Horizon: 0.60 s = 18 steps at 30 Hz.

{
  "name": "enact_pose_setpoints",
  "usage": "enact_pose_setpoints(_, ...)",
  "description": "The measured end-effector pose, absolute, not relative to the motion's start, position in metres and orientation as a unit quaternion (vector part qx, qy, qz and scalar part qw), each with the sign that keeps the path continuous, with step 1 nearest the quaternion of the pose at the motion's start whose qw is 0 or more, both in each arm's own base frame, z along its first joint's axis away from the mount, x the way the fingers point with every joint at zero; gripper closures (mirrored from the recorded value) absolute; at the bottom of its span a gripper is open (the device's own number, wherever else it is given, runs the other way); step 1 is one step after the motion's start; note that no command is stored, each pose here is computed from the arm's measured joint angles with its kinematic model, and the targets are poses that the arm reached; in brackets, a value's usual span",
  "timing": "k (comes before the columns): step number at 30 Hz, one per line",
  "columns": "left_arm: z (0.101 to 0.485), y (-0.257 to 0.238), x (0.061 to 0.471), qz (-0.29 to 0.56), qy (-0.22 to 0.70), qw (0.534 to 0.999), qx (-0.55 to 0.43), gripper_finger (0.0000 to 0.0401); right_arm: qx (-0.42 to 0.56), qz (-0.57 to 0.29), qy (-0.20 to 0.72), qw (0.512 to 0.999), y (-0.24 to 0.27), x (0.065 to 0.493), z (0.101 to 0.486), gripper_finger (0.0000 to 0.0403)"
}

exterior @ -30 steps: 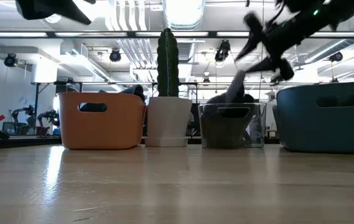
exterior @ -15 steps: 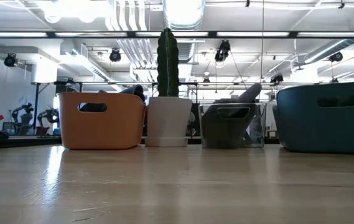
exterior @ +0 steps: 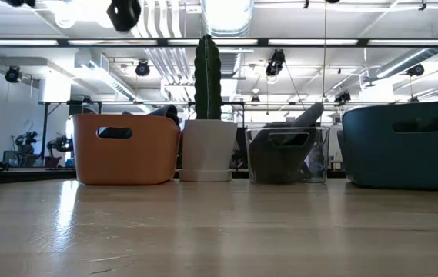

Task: Pick & Place hat
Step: Return to Home Position

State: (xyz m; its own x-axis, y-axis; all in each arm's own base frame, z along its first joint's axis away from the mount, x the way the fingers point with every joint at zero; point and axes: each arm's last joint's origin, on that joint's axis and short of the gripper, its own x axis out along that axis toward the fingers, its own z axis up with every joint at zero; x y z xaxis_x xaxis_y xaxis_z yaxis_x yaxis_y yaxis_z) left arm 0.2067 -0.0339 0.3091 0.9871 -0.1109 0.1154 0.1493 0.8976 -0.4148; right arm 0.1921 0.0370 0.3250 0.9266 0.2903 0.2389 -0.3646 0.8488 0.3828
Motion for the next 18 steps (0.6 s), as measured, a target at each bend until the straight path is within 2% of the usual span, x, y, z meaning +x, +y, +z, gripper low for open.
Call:
enact_pose_setpoints(4, 0.320, -0.010, 0.189, -0.044, -0.038, 0.976, -0.209, 0.0208, 0.207, 0.156, -0.106, 0.960, 0.022, 0.184, 0.332, 0.0193)
enact_pose_setpoints(9, 0.326, -0.006, 0.155, -0.032, -0.017, 0.982, -0.187, 0.0208, 0.170, 0.098, -0.111, 0.974, 0.005, 0.156, 0.339, 0.0193)
enact_pose_setpoints(14, 0.314, -0.005, 0.137, -0.028, -0.013, 0.983, -0.179, 0.0208, 0.145, 0.078, -0.084, 0.983, 0.001, 0.144, 0.327, 0.0193)
enact_pose_setpoints(18, 0.291, -0.005, 0.130, -0.026, -0.027, 0.983, -0.182, 0.0208, 0.141, 0.029, -0.113, 0.983, -0.001, 0.138, 0.312, 0.0193)
